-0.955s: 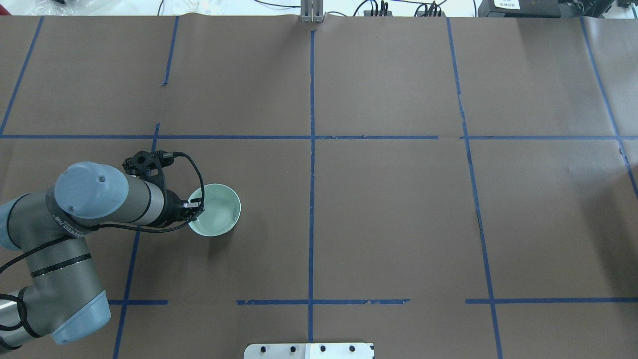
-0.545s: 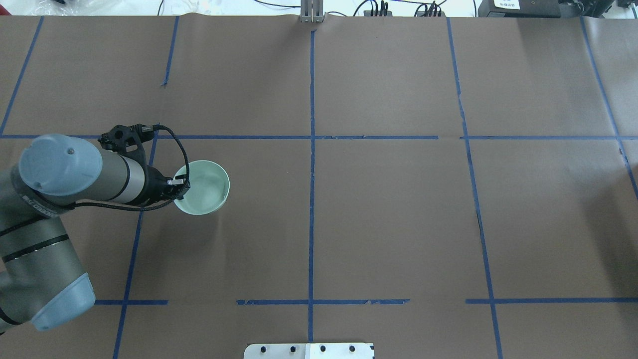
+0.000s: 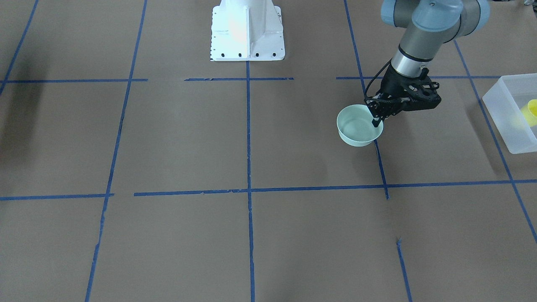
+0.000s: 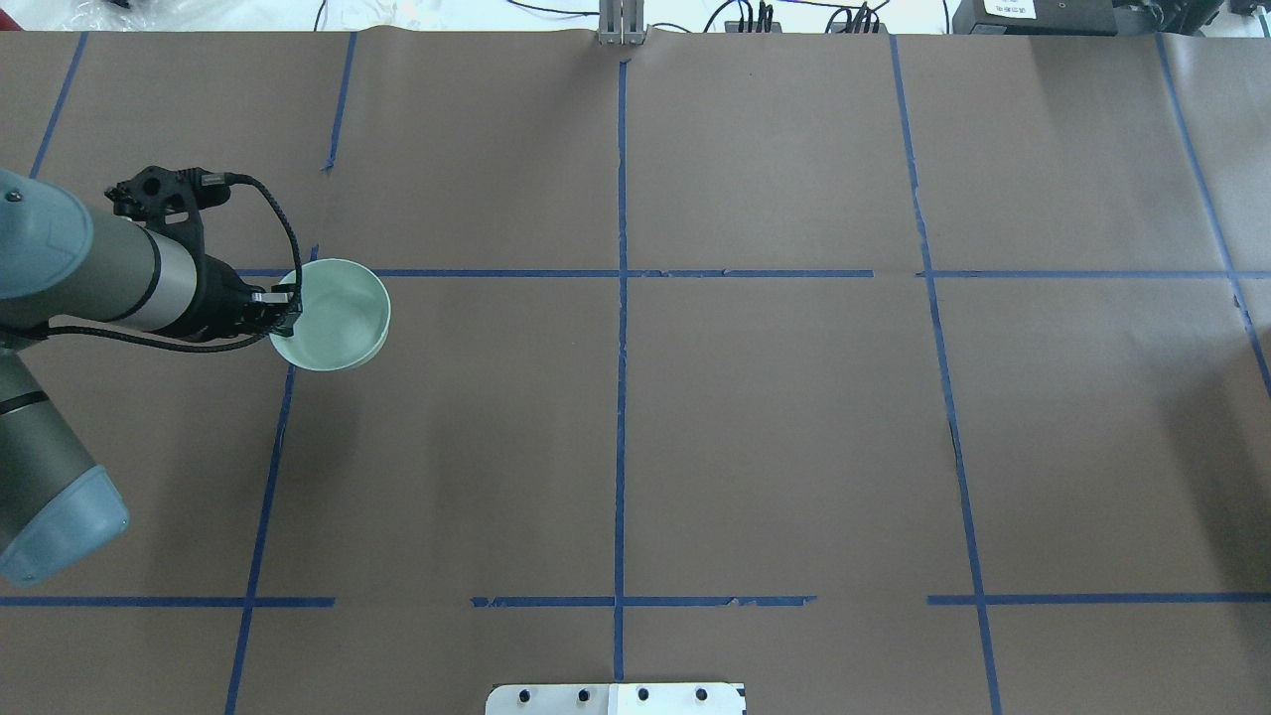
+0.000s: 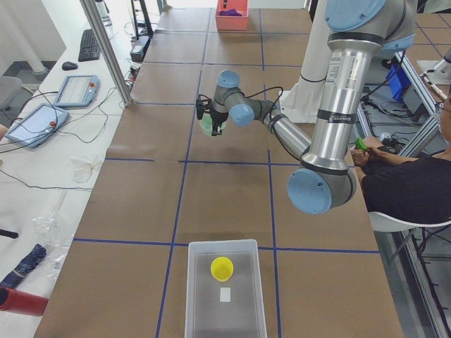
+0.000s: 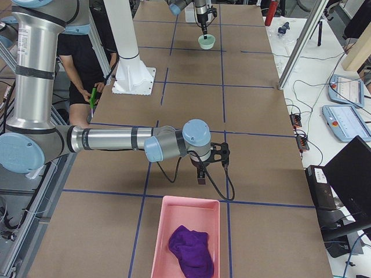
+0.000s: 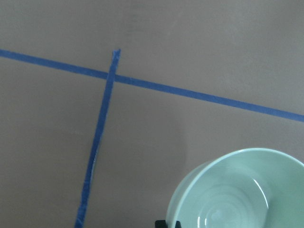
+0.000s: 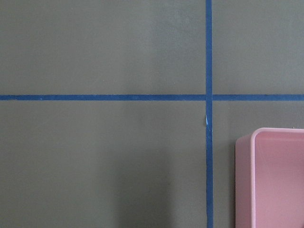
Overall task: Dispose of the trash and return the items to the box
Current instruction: 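Lift the green bowl with the left gripper and carry it toward the clear bin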
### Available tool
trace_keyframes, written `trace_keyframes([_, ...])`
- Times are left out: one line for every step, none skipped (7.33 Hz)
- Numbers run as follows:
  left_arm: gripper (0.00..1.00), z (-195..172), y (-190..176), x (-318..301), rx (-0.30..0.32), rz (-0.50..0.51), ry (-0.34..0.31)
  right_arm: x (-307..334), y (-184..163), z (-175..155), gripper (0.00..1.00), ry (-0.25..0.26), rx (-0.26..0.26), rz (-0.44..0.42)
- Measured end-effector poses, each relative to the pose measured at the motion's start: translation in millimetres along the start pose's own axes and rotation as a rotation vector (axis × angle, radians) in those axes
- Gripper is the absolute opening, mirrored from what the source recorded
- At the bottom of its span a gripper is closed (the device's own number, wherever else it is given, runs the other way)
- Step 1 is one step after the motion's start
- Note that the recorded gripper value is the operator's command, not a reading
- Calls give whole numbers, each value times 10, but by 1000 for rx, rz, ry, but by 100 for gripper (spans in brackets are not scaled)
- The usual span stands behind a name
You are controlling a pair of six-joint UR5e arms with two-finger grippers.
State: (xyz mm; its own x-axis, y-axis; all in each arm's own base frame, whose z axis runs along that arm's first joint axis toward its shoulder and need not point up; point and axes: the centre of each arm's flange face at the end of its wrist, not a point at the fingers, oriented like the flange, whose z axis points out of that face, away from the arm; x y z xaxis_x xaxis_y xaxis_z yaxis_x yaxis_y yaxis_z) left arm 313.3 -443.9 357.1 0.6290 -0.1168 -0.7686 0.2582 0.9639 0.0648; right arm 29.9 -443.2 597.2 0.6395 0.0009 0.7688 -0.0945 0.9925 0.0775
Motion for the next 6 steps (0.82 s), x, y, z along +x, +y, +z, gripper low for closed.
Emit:
trace_keyframes([0,-29,-97,-181,11,41,-19,-15,-43,-32,100,-16,-18,13])
trace_keyframes([0,-74,-228,-377,27,74,-42,-26,-97,-78,100,-25,-26,23])
trace_keyframes([0,-121,-337,-549,37,100,-59,-51,-160,-115,100,-30,-29,29])
trace_keyframes([0,-160,-433,-701,38,121,-69,-74,-215,-136,100,-32,-31,31])
trace_keyframes([0,-203,-536,-834,41,140,-77,-71,-254,-143,100,-29,-31,23])
trace_keyframes([0,-254,-656,-979,51,162,-91,-37,-284,-147,100,-20,-28,6])
